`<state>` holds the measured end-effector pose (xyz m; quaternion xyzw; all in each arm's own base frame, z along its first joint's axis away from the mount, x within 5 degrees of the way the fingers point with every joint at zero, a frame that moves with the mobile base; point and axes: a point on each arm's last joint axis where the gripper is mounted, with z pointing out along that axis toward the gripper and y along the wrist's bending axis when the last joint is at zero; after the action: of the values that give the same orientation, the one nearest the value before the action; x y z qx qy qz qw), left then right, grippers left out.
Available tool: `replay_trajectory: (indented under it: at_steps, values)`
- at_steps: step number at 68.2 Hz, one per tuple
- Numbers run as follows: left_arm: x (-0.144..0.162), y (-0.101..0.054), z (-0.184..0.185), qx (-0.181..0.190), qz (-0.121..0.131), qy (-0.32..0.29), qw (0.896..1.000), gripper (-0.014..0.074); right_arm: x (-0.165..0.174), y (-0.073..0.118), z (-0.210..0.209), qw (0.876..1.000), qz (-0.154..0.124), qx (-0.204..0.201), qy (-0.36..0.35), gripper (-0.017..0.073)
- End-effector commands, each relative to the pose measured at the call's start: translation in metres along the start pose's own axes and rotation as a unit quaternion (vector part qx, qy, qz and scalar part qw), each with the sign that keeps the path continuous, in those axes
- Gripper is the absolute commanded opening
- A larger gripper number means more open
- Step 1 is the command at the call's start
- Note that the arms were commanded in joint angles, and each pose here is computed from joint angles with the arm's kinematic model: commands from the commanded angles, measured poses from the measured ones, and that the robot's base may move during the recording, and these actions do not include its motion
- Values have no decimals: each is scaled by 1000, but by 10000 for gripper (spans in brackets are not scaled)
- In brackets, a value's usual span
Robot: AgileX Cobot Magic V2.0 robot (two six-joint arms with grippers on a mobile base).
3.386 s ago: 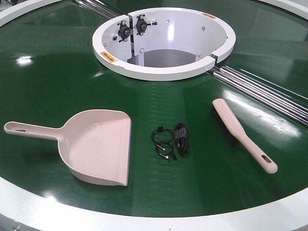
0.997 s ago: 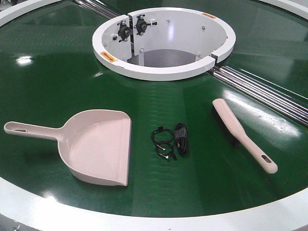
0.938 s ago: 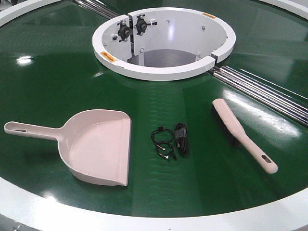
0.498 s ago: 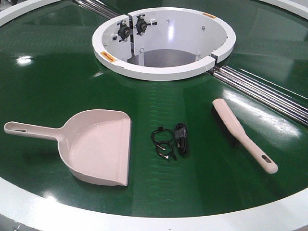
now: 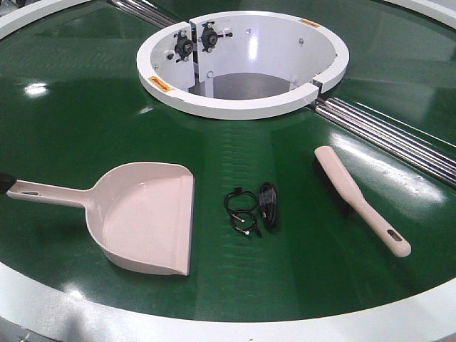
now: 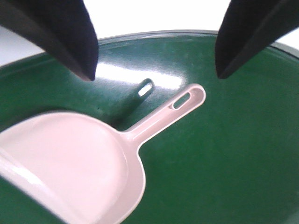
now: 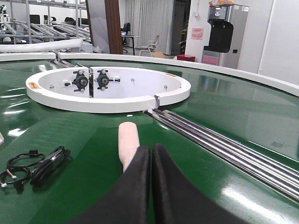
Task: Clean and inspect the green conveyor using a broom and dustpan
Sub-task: 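Reach the left gripper down to the pink dustpan handle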
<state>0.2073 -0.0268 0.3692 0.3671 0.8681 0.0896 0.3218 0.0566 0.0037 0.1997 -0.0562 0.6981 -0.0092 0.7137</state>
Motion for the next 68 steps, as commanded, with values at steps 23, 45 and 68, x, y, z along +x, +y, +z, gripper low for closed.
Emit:
replay_trajectory:
  at_steps: [23, 45, 68]
  values:
    - [-35, 26, 73, 57, 175, 48, 982, 482, -6, 0, -1, 999, -1, 1, -41, -8]
    - [-29, 31, 114, 72, 237, 110, 963, 503, -6, 0, -1, 999, -1, 1, -42, -8]
    - [-27, 30, 135, 91, 268, 119, 952, 507, -6, 0, -1, 999, -1, 1, -42, -8]
